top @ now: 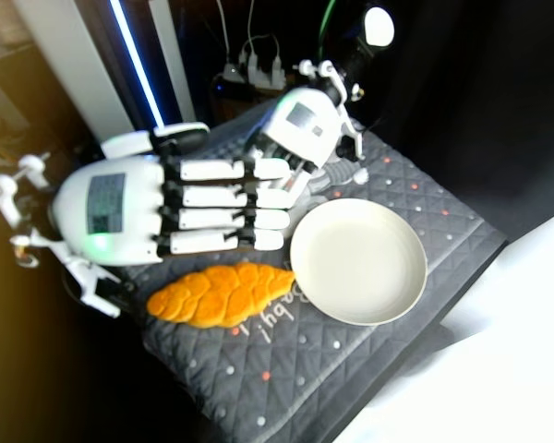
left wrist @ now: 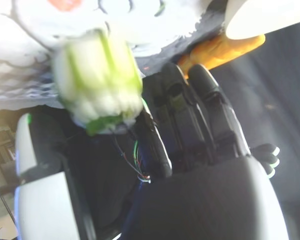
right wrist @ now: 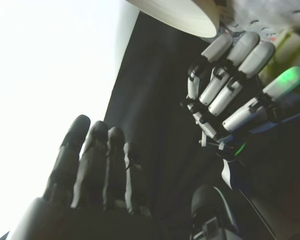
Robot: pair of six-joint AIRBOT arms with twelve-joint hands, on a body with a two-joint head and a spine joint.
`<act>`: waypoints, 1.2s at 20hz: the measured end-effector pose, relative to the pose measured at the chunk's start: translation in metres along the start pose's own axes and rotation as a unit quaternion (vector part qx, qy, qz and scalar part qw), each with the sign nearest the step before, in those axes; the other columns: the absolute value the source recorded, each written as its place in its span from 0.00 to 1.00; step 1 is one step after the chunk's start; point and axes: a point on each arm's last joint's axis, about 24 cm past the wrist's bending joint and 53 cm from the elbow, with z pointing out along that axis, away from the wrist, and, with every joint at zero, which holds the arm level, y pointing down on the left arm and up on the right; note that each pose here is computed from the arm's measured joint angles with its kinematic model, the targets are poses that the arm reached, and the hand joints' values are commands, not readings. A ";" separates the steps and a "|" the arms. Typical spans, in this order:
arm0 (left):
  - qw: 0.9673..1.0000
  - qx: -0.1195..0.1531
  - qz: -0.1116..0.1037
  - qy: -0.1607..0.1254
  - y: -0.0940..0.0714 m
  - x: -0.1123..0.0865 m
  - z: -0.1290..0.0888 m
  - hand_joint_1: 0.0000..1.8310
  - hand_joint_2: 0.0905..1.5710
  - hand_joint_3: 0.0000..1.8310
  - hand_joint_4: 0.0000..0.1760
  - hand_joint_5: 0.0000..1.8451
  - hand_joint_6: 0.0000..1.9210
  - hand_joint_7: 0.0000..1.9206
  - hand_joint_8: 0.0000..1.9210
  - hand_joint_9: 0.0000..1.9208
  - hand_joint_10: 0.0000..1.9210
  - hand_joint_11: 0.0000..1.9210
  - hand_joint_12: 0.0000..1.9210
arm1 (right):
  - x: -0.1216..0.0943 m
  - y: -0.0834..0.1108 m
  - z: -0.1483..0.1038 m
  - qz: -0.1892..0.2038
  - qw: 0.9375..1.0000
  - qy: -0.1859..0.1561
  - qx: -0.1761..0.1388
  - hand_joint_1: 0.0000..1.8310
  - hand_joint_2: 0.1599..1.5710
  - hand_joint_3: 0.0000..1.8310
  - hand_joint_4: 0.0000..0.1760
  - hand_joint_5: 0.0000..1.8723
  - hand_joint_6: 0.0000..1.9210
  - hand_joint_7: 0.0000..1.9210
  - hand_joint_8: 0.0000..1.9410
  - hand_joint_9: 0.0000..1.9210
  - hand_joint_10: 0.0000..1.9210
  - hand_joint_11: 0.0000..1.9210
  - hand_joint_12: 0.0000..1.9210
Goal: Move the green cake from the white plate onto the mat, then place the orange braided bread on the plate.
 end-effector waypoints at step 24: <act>0.957 -0.202 -0.046 -0.202 0.111 -0.102 -0.172 0.43 0.48 0.00 0.52 0.22 0.00 0.19 0.00 0.18 0.00 0.00 0.49 | 0.000 -0.065 -0.010 -0.007 0.992 0.041 0.118 0.39 0.39 0.00 0.48 0.01 0.00 0.11 0.00 0.13 0.00 0.00 0.44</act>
